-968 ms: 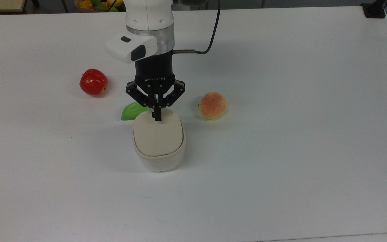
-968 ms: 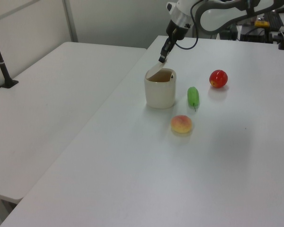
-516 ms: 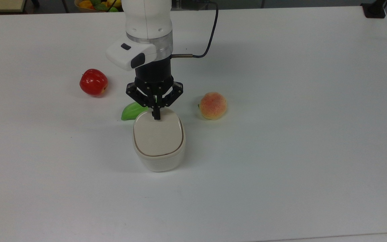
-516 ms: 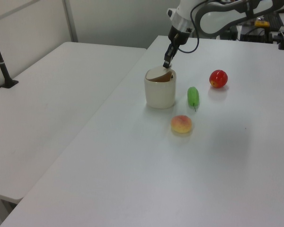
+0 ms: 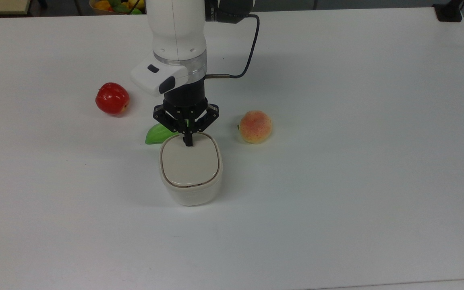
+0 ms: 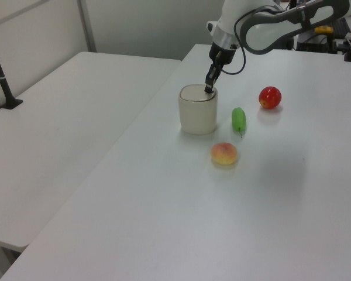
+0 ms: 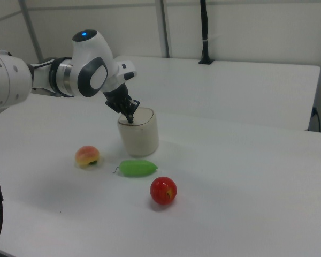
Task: Close garbage bin
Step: 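Hold the gripper pressed on the closed lid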
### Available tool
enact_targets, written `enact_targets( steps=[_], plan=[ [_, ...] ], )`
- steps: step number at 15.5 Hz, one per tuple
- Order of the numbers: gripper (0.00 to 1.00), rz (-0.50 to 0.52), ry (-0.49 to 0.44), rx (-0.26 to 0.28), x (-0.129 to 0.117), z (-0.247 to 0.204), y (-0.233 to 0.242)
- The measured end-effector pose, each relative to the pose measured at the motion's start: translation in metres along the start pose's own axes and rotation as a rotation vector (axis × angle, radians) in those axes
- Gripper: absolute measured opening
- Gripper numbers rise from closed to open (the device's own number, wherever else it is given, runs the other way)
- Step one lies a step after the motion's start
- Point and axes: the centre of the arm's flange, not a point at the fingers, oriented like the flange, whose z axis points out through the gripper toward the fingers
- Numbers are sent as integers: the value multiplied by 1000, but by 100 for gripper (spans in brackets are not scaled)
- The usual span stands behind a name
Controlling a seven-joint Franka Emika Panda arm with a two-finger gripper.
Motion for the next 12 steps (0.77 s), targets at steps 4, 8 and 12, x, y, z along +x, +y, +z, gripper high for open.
enact_targets(
  steps=[4, 8, 12],
  plan=[
    [1, -1, -4, 0, -1, 3, 0],
    [1, -1, -7, 0, -1, 5, 0],
    [1, -1, -7, 0, -1, 5, 0]
  ],
)
